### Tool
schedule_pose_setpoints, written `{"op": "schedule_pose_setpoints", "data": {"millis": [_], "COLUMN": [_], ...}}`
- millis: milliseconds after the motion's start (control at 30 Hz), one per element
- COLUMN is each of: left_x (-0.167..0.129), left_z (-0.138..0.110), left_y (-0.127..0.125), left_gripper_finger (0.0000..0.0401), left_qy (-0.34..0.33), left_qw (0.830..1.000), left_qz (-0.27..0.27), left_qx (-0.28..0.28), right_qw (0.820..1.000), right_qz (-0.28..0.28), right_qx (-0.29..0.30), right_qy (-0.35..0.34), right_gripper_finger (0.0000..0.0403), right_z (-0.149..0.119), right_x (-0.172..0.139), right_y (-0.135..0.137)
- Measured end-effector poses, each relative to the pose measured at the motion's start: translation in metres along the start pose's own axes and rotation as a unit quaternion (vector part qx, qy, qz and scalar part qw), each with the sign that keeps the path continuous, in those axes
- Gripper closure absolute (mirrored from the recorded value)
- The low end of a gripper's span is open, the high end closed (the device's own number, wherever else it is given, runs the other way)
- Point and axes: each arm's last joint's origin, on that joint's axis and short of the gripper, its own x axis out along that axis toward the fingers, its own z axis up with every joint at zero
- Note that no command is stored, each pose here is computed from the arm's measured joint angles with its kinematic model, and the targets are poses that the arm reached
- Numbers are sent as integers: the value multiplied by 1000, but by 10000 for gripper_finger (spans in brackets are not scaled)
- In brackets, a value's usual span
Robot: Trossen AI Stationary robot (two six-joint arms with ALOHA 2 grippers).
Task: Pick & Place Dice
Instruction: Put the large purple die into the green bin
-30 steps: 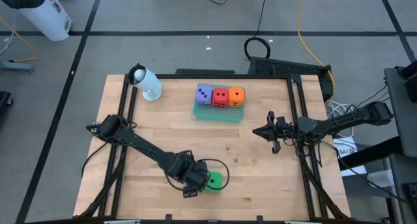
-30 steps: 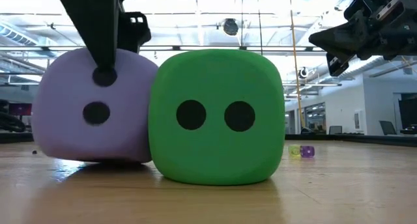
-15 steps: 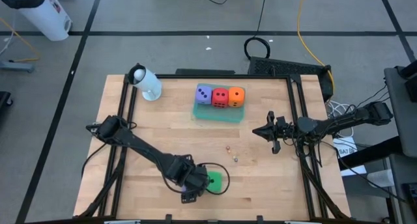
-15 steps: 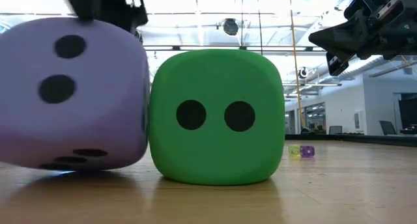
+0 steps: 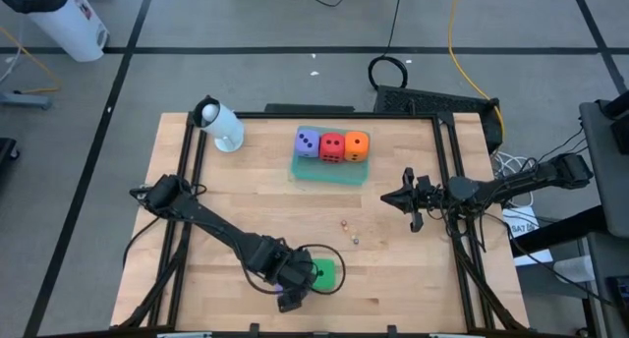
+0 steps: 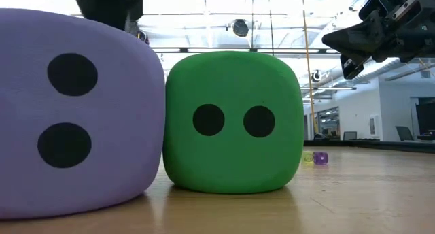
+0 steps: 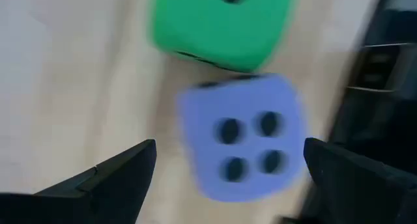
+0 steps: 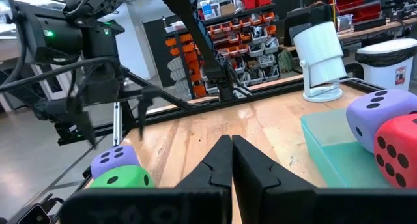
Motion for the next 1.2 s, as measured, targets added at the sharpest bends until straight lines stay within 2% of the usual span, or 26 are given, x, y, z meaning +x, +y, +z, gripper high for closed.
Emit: {"op": "schedule_pose_setpoints", "data": {"millis": [100,333,533,733,967,1200], "left_x": [0,0,18,37,48,56], "left_z": [0,-4,-6,-8,-15,-16], "left_y": [-4,-5,-11,-20,-17,-16], "left_gripper_finger": [4,4,4,4,4,4], "left_qy": [1,-14,-3,-1,27,47], "left_qw": [1000,1000,999,1000,999,998], "left_qz": [-19,9,7,-2,36,42], "left_qx": [-13,-26,-32,-14,-3,18], "right_qw": [1000,1000,1000,1000,1000,1000], "right_qz": [0,1,-2,-2,-2,-4], "right_qx": [0,0,-2,-4,11,23], "right_qy": [0,0,14,14,15,19], "right_gripper_finger": [403,403,403,403,403,403], "right_z": [0,0,-2,-2,-3,-3], "right_x": [0,0,0,0,0,0], "right_y": [0,0,0,-1,-1,-1]}}
